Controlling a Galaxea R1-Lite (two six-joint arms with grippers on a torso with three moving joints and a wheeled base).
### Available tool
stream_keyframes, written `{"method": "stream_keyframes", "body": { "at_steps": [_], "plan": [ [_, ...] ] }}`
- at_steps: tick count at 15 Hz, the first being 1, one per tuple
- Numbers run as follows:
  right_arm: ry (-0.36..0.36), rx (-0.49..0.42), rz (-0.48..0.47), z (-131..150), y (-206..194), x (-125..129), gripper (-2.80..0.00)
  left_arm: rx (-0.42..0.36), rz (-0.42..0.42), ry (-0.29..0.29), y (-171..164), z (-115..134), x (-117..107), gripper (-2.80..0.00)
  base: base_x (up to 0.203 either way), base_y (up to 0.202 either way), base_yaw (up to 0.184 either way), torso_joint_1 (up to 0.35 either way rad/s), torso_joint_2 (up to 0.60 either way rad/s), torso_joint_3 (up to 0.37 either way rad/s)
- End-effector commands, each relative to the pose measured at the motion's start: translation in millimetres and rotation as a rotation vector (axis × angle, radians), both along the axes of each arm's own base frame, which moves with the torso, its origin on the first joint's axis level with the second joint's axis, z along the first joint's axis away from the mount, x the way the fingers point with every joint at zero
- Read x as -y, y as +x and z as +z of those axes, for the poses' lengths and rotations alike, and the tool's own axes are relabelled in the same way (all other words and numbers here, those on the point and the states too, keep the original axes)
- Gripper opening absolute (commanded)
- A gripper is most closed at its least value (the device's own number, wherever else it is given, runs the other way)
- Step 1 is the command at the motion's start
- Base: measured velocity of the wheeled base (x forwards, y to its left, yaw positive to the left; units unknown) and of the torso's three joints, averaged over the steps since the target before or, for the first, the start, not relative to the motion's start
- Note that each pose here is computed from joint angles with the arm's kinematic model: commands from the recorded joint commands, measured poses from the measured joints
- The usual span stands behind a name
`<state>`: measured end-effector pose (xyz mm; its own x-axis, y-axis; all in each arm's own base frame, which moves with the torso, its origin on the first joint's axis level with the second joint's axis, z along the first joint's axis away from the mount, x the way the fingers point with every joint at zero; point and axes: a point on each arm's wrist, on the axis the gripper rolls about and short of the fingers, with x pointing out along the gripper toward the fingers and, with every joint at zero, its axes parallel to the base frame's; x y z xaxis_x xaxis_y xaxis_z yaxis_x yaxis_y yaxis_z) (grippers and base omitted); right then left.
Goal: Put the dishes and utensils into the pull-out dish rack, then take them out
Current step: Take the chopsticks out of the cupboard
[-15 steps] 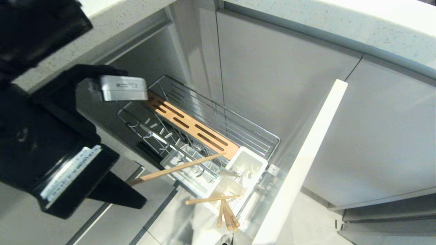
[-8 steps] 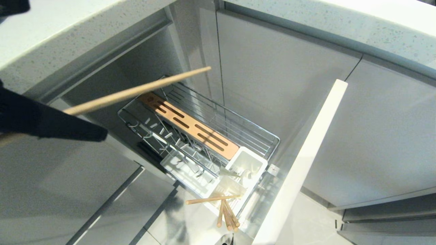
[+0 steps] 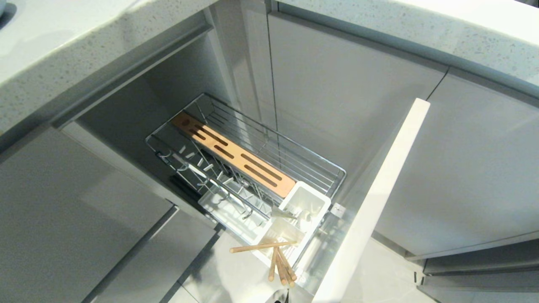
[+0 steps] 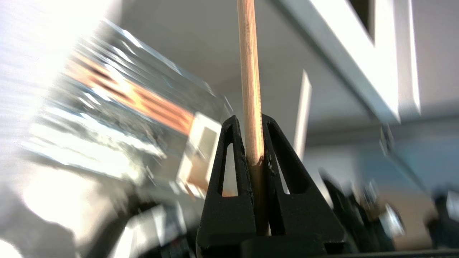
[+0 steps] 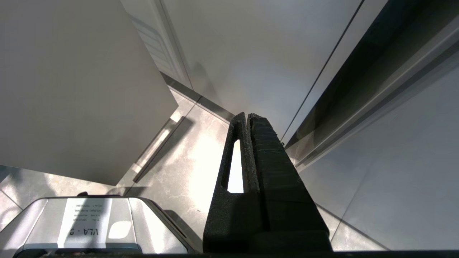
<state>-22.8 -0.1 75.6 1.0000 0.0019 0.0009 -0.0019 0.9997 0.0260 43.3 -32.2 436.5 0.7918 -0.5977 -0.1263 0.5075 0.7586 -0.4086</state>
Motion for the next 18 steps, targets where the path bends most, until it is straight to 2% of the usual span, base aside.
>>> {"method": "stream_keyframes", "body": {
  "at_steps": [1, 4, 7, 9, 11, 12, 13, 15, 18],
  "plan": [
    [0.0, 0.0, 0.0, 0, 0, 0, -2.8, 0.054, 0.143, -0.032, -13, 4, -16, -2.8, 0.0, 0.0, 0.0, 0.0, 0.0, 0.0],
    [0.0, -0.001, 0.001, 0, 0, 0, -2.8, 0.135, 0.414, -0.056, -31, 8, -29, -2.8, 0.0, 0.0, 0.0, 0.0, 0.0, 0.0],
    [0.0, -0.001, 0.0, 0, 0, 0, -2.8, 0.193, 0.704, -0.054, -44, 11, -32, -2.8, 0.0, 0.0, 0.0, 0.0, 0.0, 0.0],
    [0.0, -0.001, 0.0, 0, 0, 0, -2.8, 0.199, 0.879, -0.042, -43, 9, -32, -2.8, 0.0, 0.0, 0.0, 0.0, 0.0, 0.0],
    [0.0, 0.0, 0.001, 0, 0, 0, -2.8, 0.168, 1.048, -0.036, -33, 6, -37, -2.8, 0.0, 0.0, 0.0, 0.0, 0.0, 0.0],
    [0.0, -0.002, 0.0, 0, 0, 0, -2.8, 0.142, 1.106, -0.044, -24, 5, -42, -2.8, 0.0, 0.0, 0.0, 0.0, 0.0, 0.0],
    [0.0, 0.0, 0.0, 0, 0, 0, -2.8, 0.118, 1.124, -0.067, -14, 5, -47, -2.8, 0.0, 0.0, 0.0, 0.0, 0.0, 0.0],
    [0.0, -0.001, 0.001, 0, 0, 0, -2.8, 0.092, 1.133, -0.099, 1, 8, -54, -2.8, 0.0, 0.0, 0.0, 0.0, 0.0, 0.0],
    [0.0, -0.001, 0.0, 0, 0, 0, -2.8, 0.061, 1.136, -0.105, 22, 9, -64, -2.8, 0.0, 0.0, 0.0, 0.0, 0.0, 0.0]
  ]
}}
